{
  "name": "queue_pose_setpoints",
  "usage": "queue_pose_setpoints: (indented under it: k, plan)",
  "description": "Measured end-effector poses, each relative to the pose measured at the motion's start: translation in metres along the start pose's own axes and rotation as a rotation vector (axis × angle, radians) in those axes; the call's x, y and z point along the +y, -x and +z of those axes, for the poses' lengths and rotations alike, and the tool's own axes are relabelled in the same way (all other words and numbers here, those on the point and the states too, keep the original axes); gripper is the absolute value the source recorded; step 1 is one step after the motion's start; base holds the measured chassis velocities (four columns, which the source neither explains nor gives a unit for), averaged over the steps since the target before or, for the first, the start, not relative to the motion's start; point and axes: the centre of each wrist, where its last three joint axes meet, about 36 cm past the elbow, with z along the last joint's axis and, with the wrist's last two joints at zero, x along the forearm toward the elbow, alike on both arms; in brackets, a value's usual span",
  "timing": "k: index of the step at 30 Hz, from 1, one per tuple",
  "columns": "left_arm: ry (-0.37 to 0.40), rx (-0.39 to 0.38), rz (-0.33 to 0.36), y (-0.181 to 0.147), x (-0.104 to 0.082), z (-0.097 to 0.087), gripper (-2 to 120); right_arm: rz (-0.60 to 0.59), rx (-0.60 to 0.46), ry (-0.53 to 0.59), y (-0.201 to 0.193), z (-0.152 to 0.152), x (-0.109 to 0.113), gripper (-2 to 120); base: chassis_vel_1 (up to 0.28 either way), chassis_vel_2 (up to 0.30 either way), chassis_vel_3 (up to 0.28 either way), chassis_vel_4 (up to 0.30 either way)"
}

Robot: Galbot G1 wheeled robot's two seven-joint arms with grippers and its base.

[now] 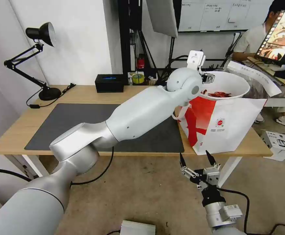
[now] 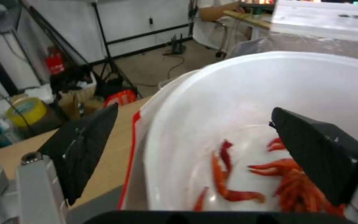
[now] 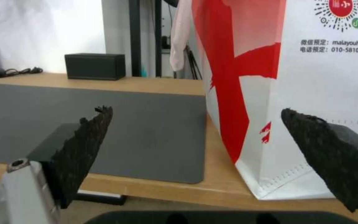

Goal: Pick up the trash from the table and place it into the takeout bag.

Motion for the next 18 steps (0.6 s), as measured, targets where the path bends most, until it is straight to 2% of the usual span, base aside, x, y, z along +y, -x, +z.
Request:
queue_pose_setpoints:
  k: [8,11,14,15,16,17,18]
  plan:
    - [0.017,-0.021,0.015,-0.006,0.000,-0.003,100,0.000,0.000,0.000,0.000,0.000,0.000,100,0.000,0.000,0.000,0.000]
    - [0.013,-0.044,0.003,-0.010,0.010,-0.014,100,0.000,0.000,0.000,0.000,0.000,0.000,100,0.000,0.000,0.000,0.000]
    - [0.015,-0.074,-0.016,-0.022,0.037,-0.021,100,0.000,0.000,0.000,0.000,0.000,0.000,100,0.000,0.000,0.000,0.000]
    - [0.015,-0.074,-0.016,-0.022,0.037,-0.021,100,0.000,0.000,0.000,0.000,0.000,0.000,100,0.000,0.000,0.000,0.000]
    - [0.013,-0.084,-0.019,-0.026,0.045,-0.021,100,0.000,0.000,0.000,0.000,0.000,0.000,100,0.000,0.000,0.000,0.000]
    - [0.014,-0.100,-0.020,-0.033,0.058,-0.019,100,0.000,0.000,0.000,0.000,0.000,0.000,100,0.000,0.000,0.000,0.000]
    - [0.014,-0.100,-0.020,-0.033,0.058,-0.019,100,0.000,0.000,0.000,0.000,0.000,0.000,100,0.000,0.000,0.000,0.000]
